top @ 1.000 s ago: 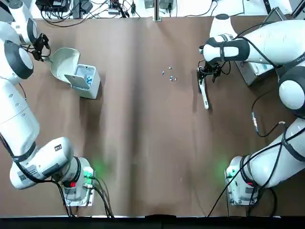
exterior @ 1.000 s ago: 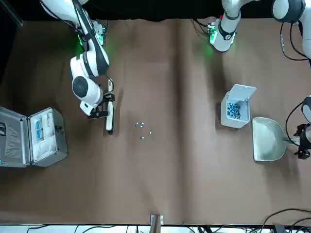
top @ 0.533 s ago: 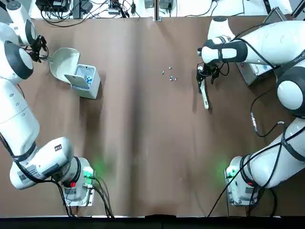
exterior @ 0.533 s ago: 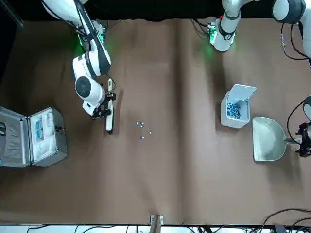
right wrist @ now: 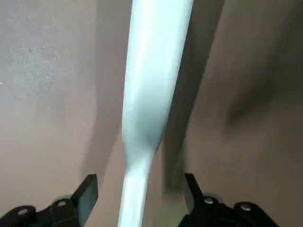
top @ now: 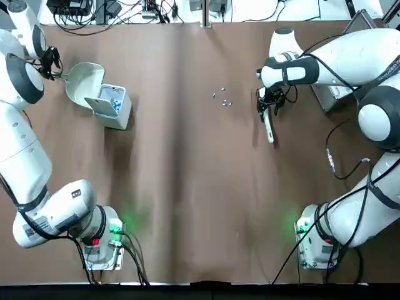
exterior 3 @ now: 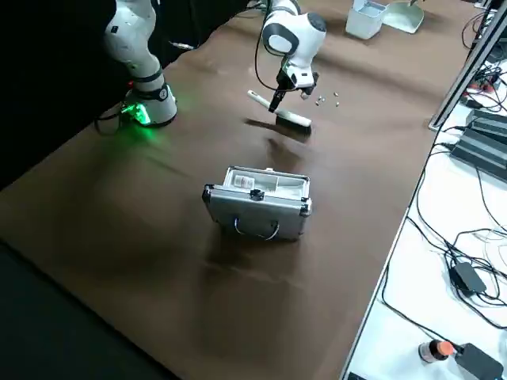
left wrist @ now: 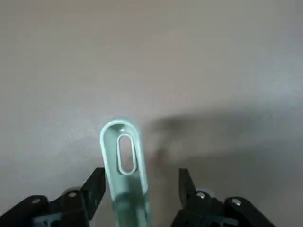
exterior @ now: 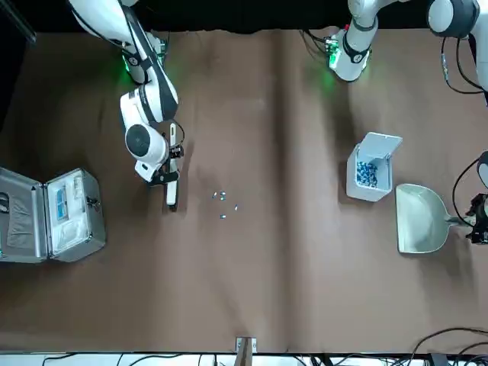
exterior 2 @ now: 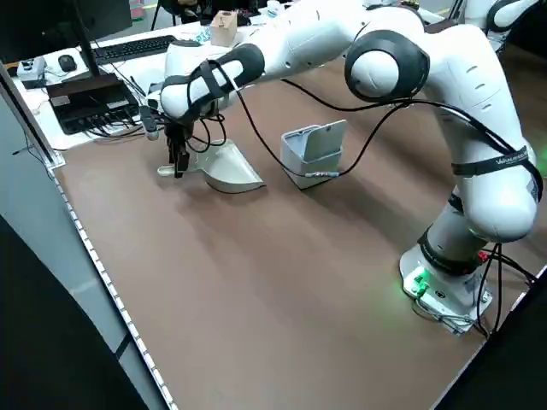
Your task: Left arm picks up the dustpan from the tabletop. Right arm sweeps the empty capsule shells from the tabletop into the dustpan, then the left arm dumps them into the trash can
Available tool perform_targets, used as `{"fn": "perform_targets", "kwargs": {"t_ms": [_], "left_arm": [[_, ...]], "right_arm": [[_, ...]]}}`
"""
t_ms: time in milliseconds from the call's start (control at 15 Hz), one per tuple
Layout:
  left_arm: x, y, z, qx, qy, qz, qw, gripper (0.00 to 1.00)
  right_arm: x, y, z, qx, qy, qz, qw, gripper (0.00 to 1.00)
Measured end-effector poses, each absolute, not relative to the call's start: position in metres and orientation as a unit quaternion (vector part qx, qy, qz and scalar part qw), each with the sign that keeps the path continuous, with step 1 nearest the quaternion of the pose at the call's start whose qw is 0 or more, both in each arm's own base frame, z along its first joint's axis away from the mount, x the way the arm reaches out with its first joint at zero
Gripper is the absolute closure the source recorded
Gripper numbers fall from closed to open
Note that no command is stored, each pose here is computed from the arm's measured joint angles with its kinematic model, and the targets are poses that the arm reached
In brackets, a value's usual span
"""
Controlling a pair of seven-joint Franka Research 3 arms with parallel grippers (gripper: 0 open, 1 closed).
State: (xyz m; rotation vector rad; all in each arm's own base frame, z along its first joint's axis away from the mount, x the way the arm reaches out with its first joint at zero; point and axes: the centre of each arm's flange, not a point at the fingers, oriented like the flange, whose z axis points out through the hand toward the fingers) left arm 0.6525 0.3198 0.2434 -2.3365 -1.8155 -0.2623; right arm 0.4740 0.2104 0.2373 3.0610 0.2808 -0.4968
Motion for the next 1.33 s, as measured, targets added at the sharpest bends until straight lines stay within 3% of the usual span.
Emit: {"fn": "perform_targets", "kwargs": {"t_ms": [133,200,333,400,533,667,1333], "left_arm": [[0.653,0.318,0.244,-0.784,-0.608,-0.088,0.085,0.31],[0.654,0.318,0.244,-0.785,-0.608,-0.089,0.085,0.38],[0.653,0.319,0.244,-0.784,-0.608,-0.089,0.086,0.42],[0.653,0.319,0.244,-0.784,-0.608,-0.089,0.086,0.5],[0.653,0.32,0.244,-0.784,-0.608,-0.089,0.086,0.53],[0.653,0.32,0.244,-0.784,-0.608,-0.089,0.086,0.66],[0.659,0.323,0.26,-0.769,-0.625,-0.107,0.08,0.67]], "right_arm": [[0.473,0.211,0.237,0.983,0.091,-0.162,0.015,0.2],[0.472,0.211,0.237,0.982,0.092,-0.164,0.015,0.2],[0.471,0.213,0.237,0.981,0.092,-0.167,0.017,0.21],[0.47,0.212,0.236,0.981,0.091,-0.171,0.018,0.22],[0.467,0.211,0.235,0.979,0.089,-0.182,0.021,0.24],[0.466,0.211,0.235,0.978,0.087,-0.187,0.023,0.24],[0.46,0.216,0.232,0.979,0.069,-0.189,0.03,0.27]]}}
